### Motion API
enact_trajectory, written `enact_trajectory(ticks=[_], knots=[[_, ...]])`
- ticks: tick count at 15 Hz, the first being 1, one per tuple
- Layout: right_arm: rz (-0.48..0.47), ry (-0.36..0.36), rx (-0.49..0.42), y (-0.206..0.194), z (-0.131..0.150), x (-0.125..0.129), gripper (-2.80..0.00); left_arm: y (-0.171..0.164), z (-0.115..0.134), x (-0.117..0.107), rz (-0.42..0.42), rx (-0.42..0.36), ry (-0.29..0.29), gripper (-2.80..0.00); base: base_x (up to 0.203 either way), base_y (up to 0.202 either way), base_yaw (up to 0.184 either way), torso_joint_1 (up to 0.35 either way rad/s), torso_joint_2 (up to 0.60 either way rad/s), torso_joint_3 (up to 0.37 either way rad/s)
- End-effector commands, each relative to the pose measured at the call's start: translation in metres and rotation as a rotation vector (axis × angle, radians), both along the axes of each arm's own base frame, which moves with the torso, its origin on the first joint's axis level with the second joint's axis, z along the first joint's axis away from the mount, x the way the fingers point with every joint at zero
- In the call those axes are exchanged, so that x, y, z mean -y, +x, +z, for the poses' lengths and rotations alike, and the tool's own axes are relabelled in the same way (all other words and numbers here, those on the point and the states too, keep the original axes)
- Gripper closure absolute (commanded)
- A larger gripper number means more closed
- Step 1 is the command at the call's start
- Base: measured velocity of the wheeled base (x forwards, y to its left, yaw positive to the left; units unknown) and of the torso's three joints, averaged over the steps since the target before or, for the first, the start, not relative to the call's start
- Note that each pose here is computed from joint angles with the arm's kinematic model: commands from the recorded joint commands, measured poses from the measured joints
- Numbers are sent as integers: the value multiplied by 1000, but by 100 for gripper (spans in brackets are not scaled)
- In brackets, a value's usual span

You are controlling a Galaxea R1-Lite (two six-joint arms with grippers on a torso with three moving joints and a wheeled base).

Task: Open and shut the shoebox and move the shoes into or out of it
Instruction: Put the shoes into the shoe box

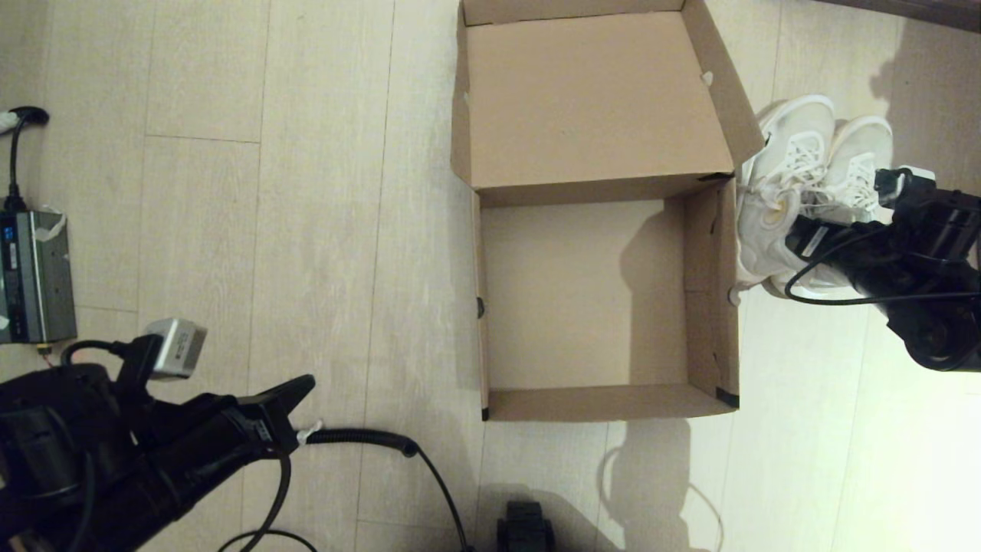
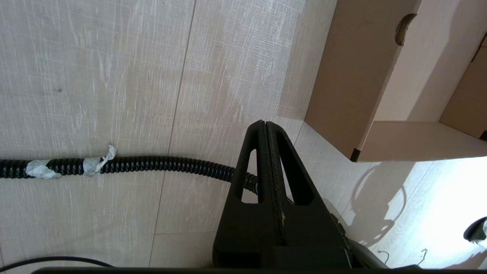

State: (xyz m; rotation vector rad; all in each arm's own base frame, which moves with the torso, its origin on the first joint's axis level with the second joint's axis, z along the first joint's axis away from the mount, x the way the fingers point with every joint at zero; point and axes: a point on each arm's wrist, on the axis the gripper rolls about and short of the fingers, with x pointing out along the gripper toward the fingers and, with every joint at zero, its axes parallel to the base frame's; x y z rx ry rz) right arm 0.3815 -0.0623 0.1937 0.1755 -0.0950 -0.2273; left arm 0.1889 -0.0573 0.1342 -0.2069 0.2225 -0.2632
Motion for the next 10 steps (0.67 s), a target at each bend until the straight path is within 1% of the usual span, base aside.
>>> enact_trajectory(ticks=[1, 2, 4, 6, 7, 8, 10], knots=[[-5, -3, 24, 0, 7, 0, 0, 1, 1, 1, 1, 8, -3, 0, 0, 0, 0, 0, 0, 0], [-14, -6, 40, -3, 16, 0, 0, 1, 3, 0, 3, 15, -4, 0, 0, 0, 0, 0, 0, 0], [-42, -3, 30, -15, 37, -2, 0, -1, 8, -1, 8, 41, -5, 0, 0, 0, 0, 0, 0, 0], [-49, 3, 12, -39, 62, -5, 0, -11, 15, -3, 6, 82, -7, 0, 0, 0, 0, 0, 0, 0], [-50, 4, 13, -52, 73, -7, 0, -15, 18, -5, 4, 102, 3, 0, 0, 0, 0, 0, 0, 0], [-50, 3, 21, -67, 84, -10, 0, -22, 20, -7, 1, 123, 27, 0, 0, 0, 0, 0, 0, 0], [-51, -1, 27, -95, 100, -14, 0, -38, 16, -12, -6, 138, 71, 0, 0, 0, 0, 0, 0, 0]])
